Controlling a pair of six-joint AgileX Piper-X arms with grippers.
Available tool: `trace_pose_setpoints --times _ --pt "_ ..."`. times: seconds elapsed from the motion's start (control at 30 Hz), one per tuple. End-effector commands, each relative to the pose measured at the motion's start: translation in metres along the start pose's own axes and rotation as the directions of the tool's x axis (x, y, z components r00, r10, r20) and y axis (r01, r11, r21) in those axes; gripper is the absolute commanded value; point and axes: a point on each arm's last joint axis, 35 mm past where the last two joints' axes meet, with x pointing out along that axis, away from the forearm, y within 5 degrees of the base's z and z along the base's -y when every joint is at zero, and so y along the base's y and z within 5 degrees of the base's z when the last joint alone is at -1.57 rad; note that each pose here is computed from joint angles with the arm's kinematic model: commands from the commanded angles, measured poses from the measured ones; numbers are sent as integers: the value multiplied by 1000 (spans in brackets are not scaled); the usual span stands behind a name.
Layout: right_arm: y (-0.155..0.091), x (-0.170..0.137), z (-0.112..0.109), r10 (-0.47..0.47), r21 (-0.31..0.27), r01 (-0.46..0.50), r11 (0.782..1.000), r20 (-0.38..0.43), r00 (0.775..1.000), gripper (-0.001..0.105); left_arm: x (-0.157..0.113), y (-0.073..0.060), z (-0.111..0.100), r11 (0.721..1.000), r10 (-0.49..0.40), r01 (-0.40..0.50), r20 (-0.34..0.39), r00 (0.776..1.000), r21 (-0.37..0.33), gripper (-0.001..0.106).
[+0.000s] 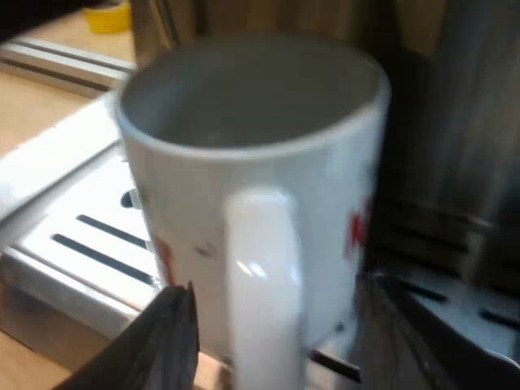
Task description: Place mug into machine
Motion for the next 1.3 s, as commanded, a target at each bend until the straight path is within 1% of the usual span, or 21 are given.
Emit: trace_pose_setpoints --times 0.03,0.07,0.17,0.33,0.47,0.57,0.63,0.8,0.97,1.1,1.3 --pt "-1 -1 -1 -20 5 20 1000 19 1000 47 0 0 3 1000 -2 2 14 1000 3 73" --pt "1 1 -3 -8 1 8 1000 29 1000 47 0 0 3 1000 -2 2 16 1000 3 73" --pt "3 6 -5 -14 11 13 1000 58 998 47 0 0 3 1000 -2 2 17 1000 4 73" --pt "8 19 -10 -15 10 15 1000 53 998 47 0 0 3 1000 -2 2 17 1000 4 73" --pt "12 34 -2 -20 17 19 1000 71 997 47 0 0 3 1000 -2 2 17 1000 4 73" --pt "14 46 4 -50 23 48 999 77 996 47 0 0 4 1000 -2 2 20 1000 5 73" --pt "16 53 7 -53 27 50 998 86 995 47 0 0 4 1000 -2 2 20 1000 5 73" --pt "17 66 10 -119 37 116 993 79 990 47 0 0 4 1000 -2 2 20 1000 5 73" --pt "20 69 7 -108 31 106 994 71 992 47 0 0 4 1000 -6 6 20 1000 5 73" --pt "20 69 6 -108 31 106 994 70 992 47 0 -2 3 999 -52 52 18 998 6 73" --pt "22 62 20 -105 38 101 994 98 990 47 -1 -3 7 998 -69 69 33 997 11 73"
